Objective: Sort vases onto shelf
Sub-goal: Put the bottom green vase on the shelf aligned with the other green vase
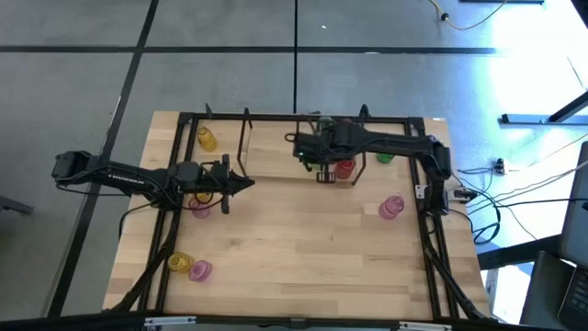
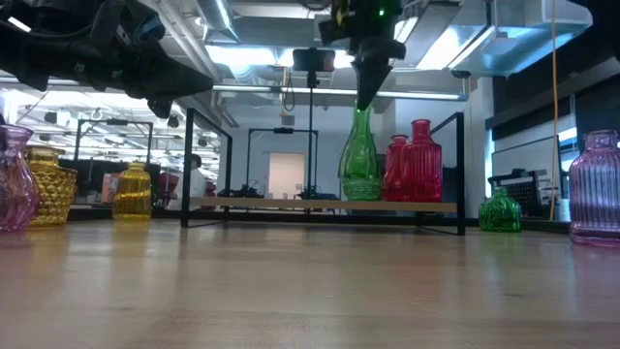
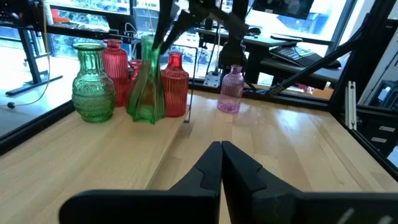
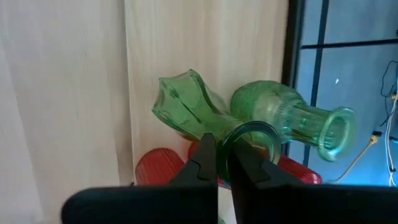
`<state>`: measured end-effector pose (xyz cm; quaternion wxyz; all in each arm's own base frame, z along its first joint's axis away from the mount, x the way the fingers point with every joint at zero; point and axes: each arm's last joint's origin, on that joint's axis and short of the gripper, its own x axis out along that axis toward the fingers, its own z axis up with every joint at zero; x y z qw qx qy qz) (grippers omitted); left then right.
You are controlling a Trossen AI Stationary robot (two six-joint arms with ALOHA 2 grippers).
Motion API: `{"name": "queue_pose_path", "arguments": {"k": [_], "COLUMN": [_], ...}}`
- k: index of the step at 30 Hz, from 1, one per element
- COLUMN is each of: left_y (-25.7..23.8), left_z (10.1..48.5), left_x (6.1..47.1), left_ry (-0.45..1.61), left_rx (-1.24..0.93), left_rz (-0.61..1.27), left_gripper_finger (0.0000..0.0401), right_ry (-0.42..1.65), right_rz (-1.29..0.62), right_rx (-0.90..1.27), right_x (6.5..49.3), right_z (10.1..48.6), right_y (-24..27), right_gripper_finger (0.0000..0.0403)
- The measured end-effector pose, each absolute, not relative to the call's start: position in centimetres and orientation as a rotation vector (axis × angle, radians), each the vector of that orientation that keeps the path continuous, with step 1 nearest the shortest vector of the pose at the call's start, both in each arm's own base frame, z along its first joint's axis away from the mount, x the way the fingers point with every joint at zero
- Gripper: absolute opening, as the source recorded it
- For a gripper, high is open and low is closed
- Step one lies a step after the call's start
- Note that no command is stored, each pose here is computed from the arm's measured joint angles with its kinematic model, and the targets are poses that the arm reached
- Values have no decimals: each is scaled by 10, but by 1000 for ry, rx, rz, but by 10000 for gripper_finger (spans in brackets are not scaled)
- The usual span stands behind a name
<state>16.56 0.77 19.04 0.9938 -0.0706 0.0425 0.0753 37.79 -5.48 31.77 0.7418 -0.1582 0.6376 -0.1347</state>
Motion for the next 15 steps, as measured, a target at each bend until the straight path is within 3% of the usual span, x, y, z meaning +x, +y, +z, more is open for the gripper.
{"name": "queue_pose_path", "arguments": {"k": [15], "left_y": [8], "left_z": [190], "left_x": [166], "left_ry": [86], "left_rx": [-141], "left_rz": [151], "left_gripper_finger": [1], "right_ry": [1439], "right_rz": [-315], "right_rx": [-303], "right_x": [386], "right_z": [300], "right_y": [-75], "right_gripper_finger": [3]}}
